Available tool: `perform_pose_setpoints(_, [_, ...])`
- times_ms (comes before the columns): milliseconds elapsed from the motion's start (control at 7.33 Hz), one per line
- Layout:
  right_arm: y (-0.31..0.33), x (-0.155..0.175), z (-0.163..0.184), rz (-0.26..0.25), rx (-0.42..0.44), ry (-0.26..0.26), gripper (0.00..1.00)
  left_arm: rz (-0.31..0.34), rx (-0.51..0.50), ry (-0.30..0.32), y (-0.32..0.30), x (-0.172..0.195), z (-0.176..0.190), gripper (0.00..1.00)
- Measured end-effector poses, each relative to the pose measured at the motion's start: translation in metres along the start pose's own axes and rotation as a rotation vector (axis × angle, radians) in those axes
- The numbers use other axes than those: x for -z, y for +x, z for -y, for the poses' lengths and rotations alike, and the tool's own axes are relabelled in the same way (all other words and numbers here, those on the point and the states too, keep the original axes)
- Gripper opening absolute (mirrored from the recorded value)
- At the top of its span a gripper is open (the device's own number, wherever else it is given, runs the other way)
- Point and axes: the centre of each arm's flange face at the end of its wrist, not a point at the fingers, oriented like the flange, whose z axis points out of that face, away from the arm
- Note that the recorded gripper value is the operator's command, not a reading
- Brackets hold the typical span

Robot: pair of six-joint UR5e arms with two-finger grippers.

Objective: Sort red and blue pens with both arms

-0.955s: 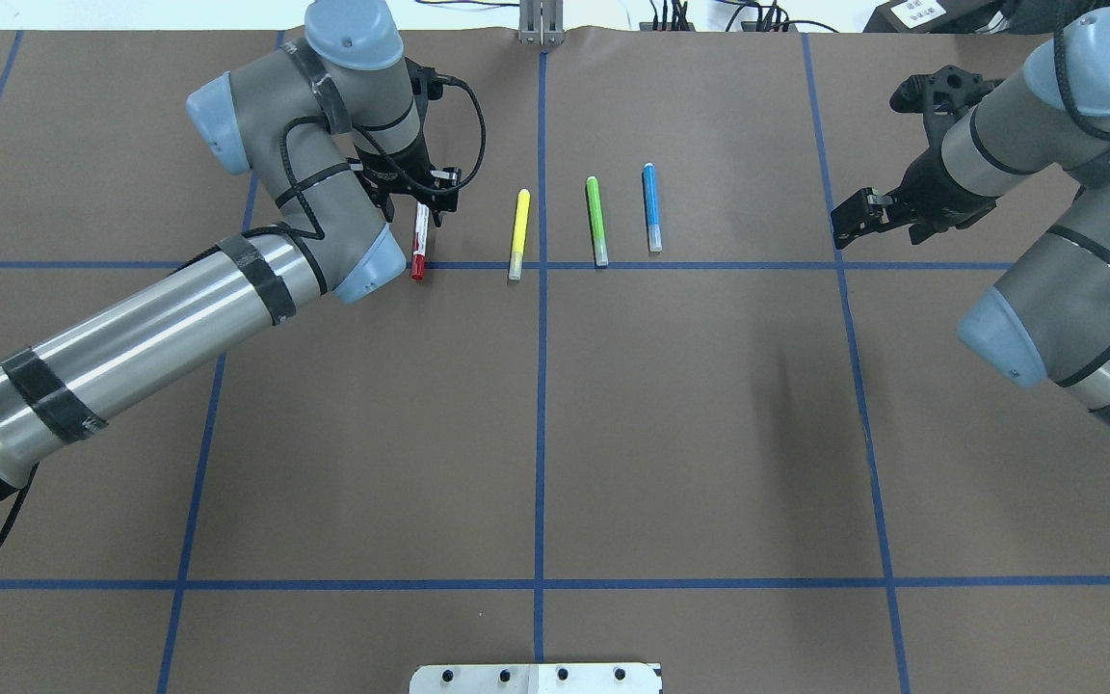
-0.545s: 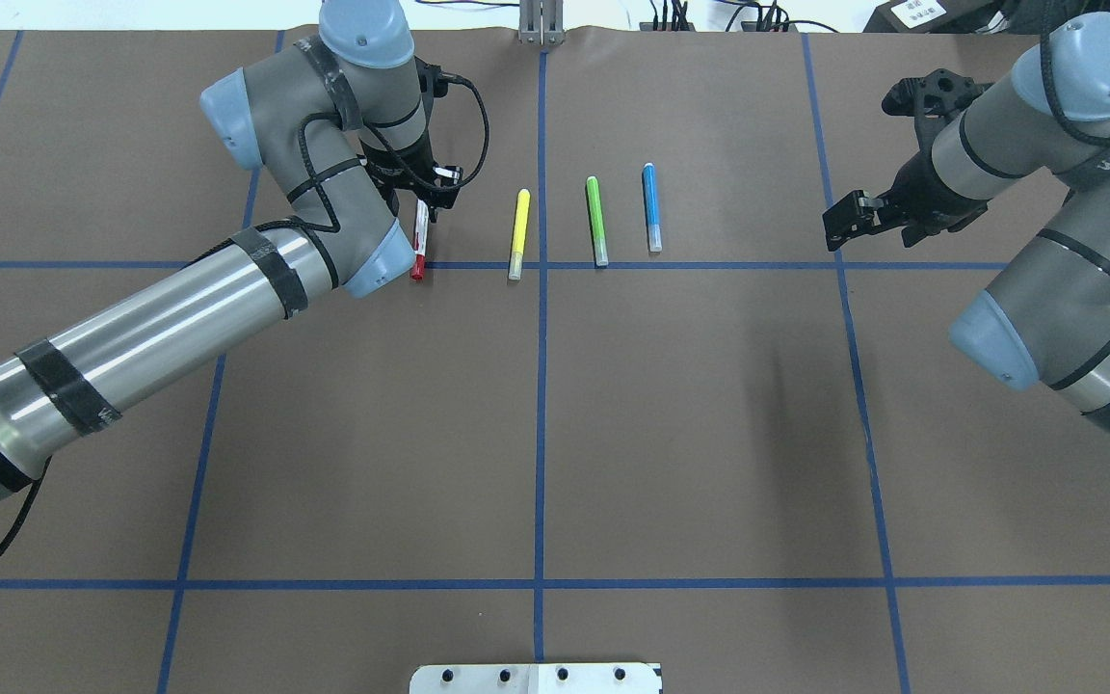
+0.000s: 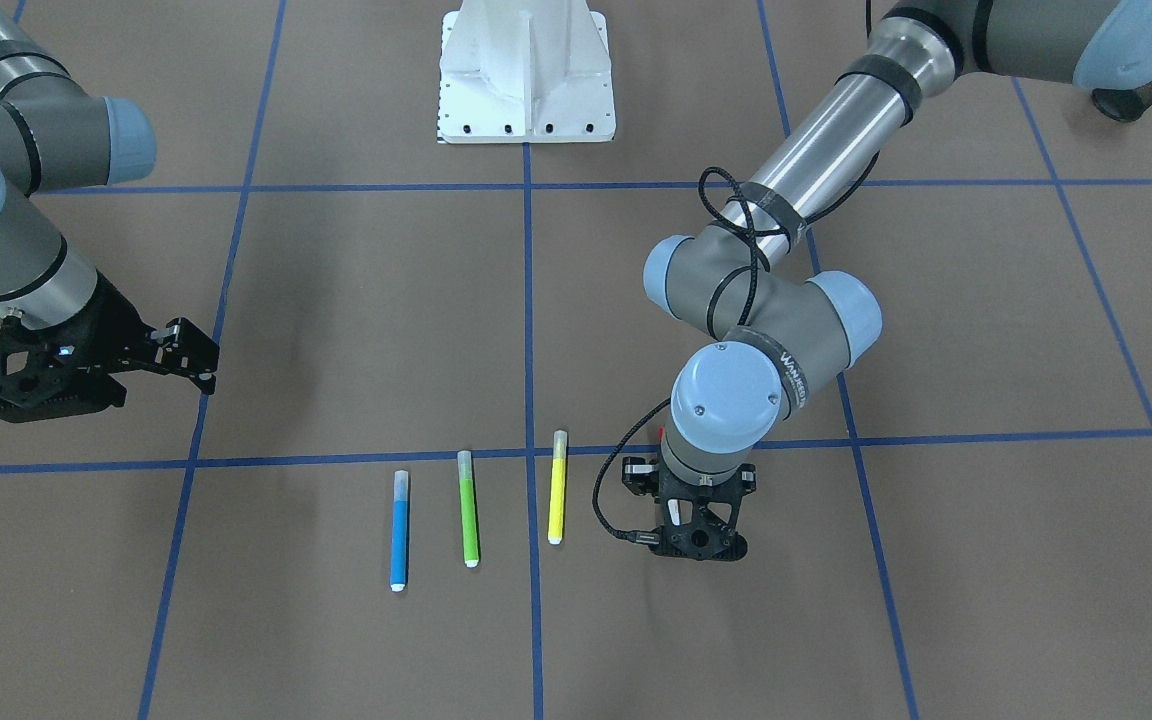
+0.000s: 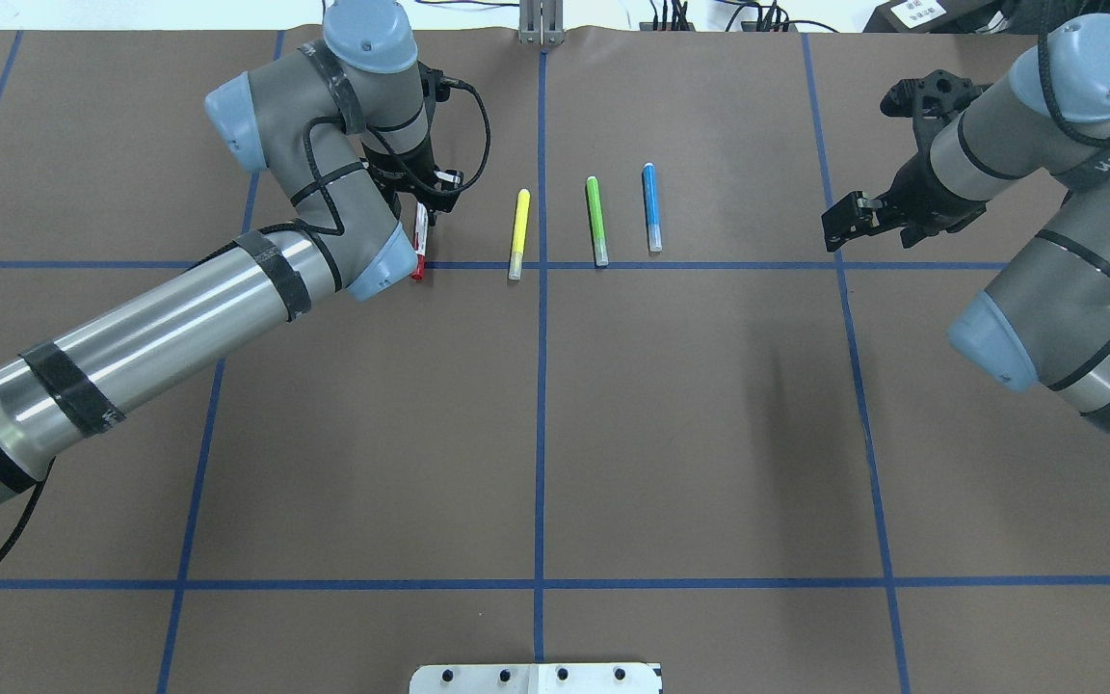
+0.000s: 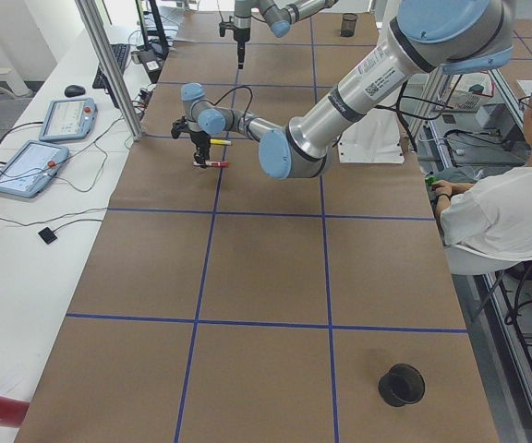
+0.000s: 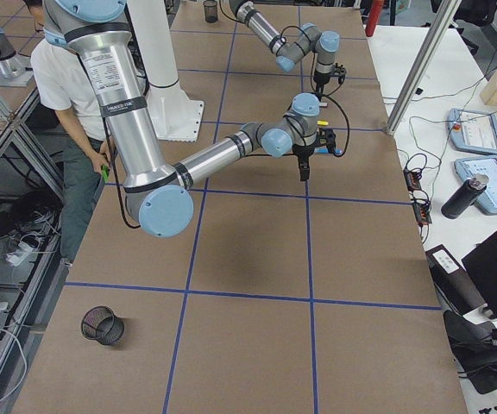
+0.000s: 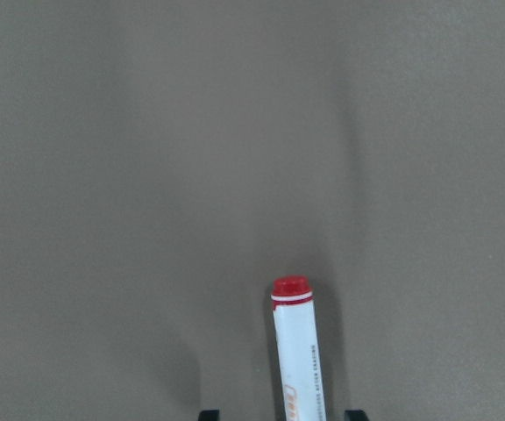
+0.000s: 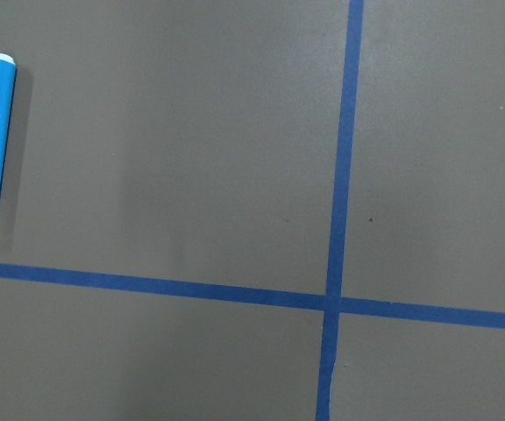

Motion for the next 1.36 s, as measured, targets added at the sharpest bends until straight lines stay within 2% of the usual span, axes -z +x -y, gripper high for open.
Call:
perform_pose_setpoints(409, [0.002, -0.001, -0.001, -0.002, -0.001, -0.001, 0.99, 0.0, -0.006, -0.006, 0.005, -0.004, -0.004, 0.5])
perform_pose_setpoints(545, [0.002, -0.001, -0.001, -0.003, -0.002, -0.002, 0.99, 0.0, -0.007, -0.008, 0.006, -0.006, -0.005, 0.32])
perform_pose_setpoints(682, [0.002, -0.002, -0.001, -0.004, -0.003, -0.003, 0.99, 0.0, -0.007, -0.01, 0.006, -0.007, -0.006, 0.2])
perform_pose_setpoints(818, [0.002, -0.004, 0.0, -0.005, -0.004, -0.006, 0.99, 0.001, -0.007, -0.011, 0.007, -0.008, -0.007, 0.0])
perform_pose_setpoints(1364, [-0.005, -0.012, 0.011, -0.009, -0.005, -0.012, 0.99, -0.009, 0.004, 0.006, 0.003, 0.005, -0.001, 0.0])
